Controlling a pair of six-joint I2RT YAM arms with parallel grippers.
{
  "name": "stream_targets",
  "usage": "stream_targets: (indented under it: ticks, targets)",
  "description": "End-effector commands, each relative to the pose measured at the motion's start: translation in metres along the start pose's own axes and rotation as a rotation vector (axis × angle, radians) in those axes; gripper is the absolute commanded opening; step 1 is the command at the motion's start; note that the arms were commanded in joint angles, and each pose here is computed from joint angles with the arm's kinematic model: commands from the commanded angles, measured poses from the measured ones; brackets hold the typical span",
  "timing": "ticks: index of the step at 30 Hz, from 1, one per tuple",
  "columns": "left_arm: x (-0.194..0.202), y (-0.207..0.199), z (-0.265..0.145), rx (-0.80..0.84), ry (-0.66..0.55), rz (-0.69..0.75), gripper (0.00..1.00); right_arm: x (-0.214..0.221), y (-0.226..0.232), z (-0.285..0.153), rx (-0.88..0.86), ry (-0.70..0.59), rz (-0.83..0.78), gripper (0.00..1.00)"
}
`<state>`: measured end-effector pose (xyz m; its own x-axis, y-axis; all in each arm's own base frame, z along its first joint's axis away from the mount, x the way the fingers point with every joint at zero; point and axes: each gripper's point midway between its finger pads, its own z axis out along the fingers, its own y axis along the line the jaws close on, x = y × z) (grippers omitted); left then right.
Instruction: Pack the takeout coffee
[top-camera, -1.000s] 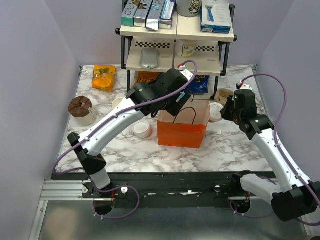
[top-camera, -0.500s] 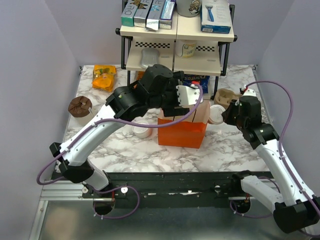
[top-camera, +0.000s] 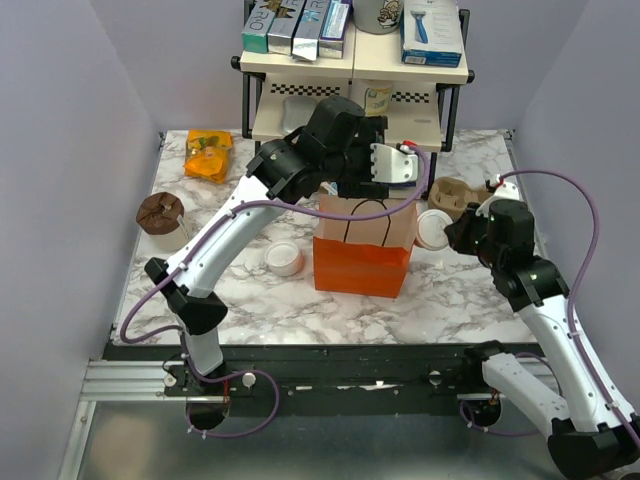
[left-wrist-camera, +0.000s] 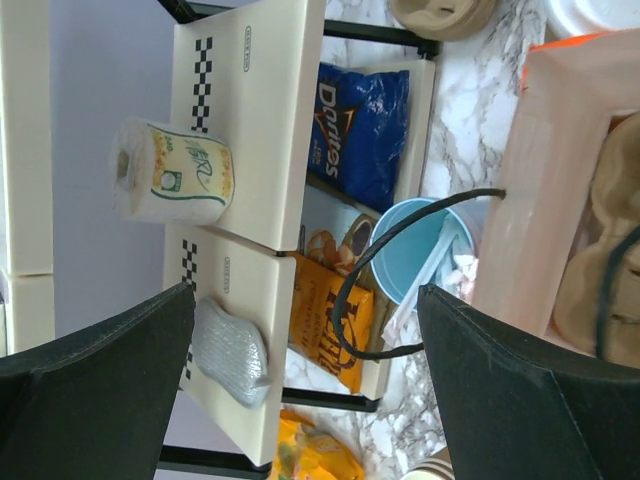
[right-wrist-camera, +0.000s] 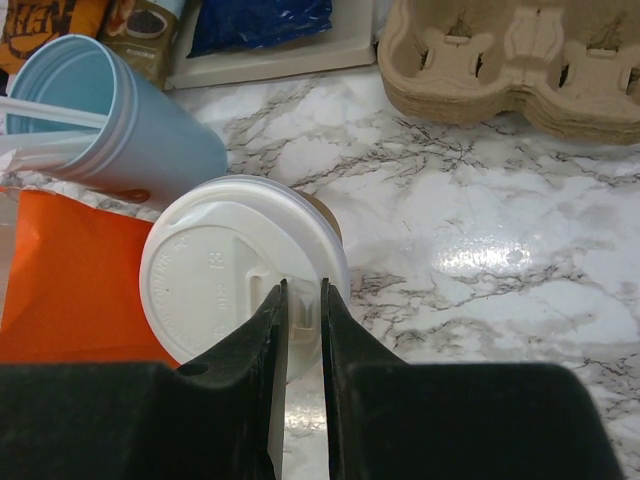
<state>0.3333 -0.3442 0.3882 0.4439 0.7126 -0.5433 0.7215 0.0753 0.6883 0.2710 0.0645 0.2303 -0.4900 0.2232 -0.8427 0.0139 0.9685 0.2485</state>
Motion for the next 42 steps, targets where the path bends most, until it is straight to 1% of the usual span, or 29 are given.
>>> stream_targets:
  ticks: [1, 3, 7, 9, 11, 13, 15, 17, 18, 20, 21, 23, 24, 25, 26, 27, 28, 30, 32, 33, 36, 38, 39, 41, 42]
  targets:
    - [-0.006, -0.012, 0.011, 0.093, -0.040, 0.080, 0.99, 0.003, 0.001, -0.007, -0.024, 0.004, -0.013, 0.01]
    - [-0.004, -0.026, 0.013, 0.167, -0.042, 0.099, 0.99, 0.004, 0.000, -0.007, -0.016, 0.001, -0.013, 0.01]
    - [-0.003, -0.037, 0.016, 0.214, -0.069, 0.112, 0.99, 0.003, -0.003, -0.008, 0.000, 0.002, -0.015, 0.01]
    - [-0.004, -0.047, 0.019, 0.259, -0.087, 0.124, 0.99, 0.001, -0.005, -0.009, 0.012, -0.005, -0.014, 0.01]
    - [-0.006, -0.058, 0.020, 0.304, -0.096, 0.123, 0.96, 0.000, -0.009, -0.010, 0.033, -0.016, -0.012, 0.01]
    - [-0.010, -0.069, 0.021, 0.353, -0.115, 0.150, 0.96, 0.000, -0.011, -0.011, 0.041, -0.022, -0.010, 0.01]
    - [-0.007, -0.076, 0.026, 0.371, -0.109, 0.171, 0.98, 0.001, -0.011, -0.010, 0.040, -0.014, -0.009, 0.01]
    - [-0.008, -0.072, 0.033, 0.346, -0.101, 0.160, 0.98, 0.002, -0.010, -0.010, 0.038, -0.010, -0.008, 0.01]
    - [-0.007, -0.075, 0.037, 0.353, -0.095, 0.160, 0.91, 0.002, -0.010, -0.009, 0.039, -0.009, -0.008, 0.01]
    - [-0.006, -0.078, 0.038, 0.361, -0.090, 0.165, 0.81, 0.002, -0.012, -0.009, 0.048, -0.011, -0.007, 0.01]
    - [-0.005, -0.080, 0.039, 0.367, -0.086, 0.164, 0.67, 0.002, -0.012, -0.008, 0.049, -0.009, -0.008, 0.01]
    - [-0.004, -0.080, 0.037, 0.366, -0.081, 0.163, 0.50, 0.002, -0.011, -0.007, 0.048, -0.010, -0.008, 0.01]
    - [-0.005, -0.078, 0.035, 0.356, -0.081, 0.151, 0.32, 0.001, -0.011, -0.007, 0.048, -0.012, -0.008, 0.01]
    - [-0.005, -0.077, 0.033, 0.354, -0.080, 0.149, 0.27, 0.001, -0.011, -0.007, 0.048, -0.010, -0.008, 0.01]
    - [-0.005, -0.076, 0.033, 0.346, -0.076, 0.145, 0.17, 0.001, -0.011, -0.006, 0.049, -0.009, -0.008, 0.01]
    - [-0.007, -0.073, 0.030, 0.335, -0.081, 0.136, 0.02, 0.001, -0.011, -0.007, 0.046, -0.011, -0.008, 0.01]
    - [-0.009, -0.071, 0.027, 0.325, -0.081, 0.116, 0.00, 0.001, -0.011, -0.007, 0.048, -0.010, -0.008, 0.01]
    - [-0.013, -0.065, 0.023, 0.297, -0.085, 0.096, 0.00, 0.002, -0.011, -0.006, 0.048, -0.009, -0.008, 0.01]
    - [-0.016, -0.059, 0.021, 0.268, -0.084, 0.028, 0.00, 0.003, -0.011, -0.006, 0.045, -0.006, -0.009, 0.01]
    - [-0.020, -0.050, 0.016, 0.231, -0.086, 0.001, 0.00, 0.002, -0.011, -0.006, 0.047, -0.008, -0.008, 0.01]
    - [-0.022, -0.029, 0.011, 0.130, -0.064, -0.165, 0.00, 0.003, -0.010, -0.007, 0.039, -0.004, -0.009, 0.01]
    - [-0.026, -0.018, 0.008, 0.074, -0.071, -0.234, 0.00, 0.004, -0.007, -0.007, 0.025, -0.001, -0.008, 0.01]
    - [-0.029, -0.014, 0.003, 0.049, -0.076, -0.305, 0.00, 0.003, -0.006, -0.007, 0.020, -0.003, -0.008, 0.01]
    - [-0.031, -0.004, -0.003, 0.000, -0.082, -0.377, 0.00, 0.004, -0.004, -0.007, 0.008, 0.001, -0.008, 0.01]
    - [-0.035, 0.001, -0.010, -0.023, -0.098, -0.464, 0.00, 0.004, -0.004, -0.007, 0.006, 0.000, -0.006, 0.01]
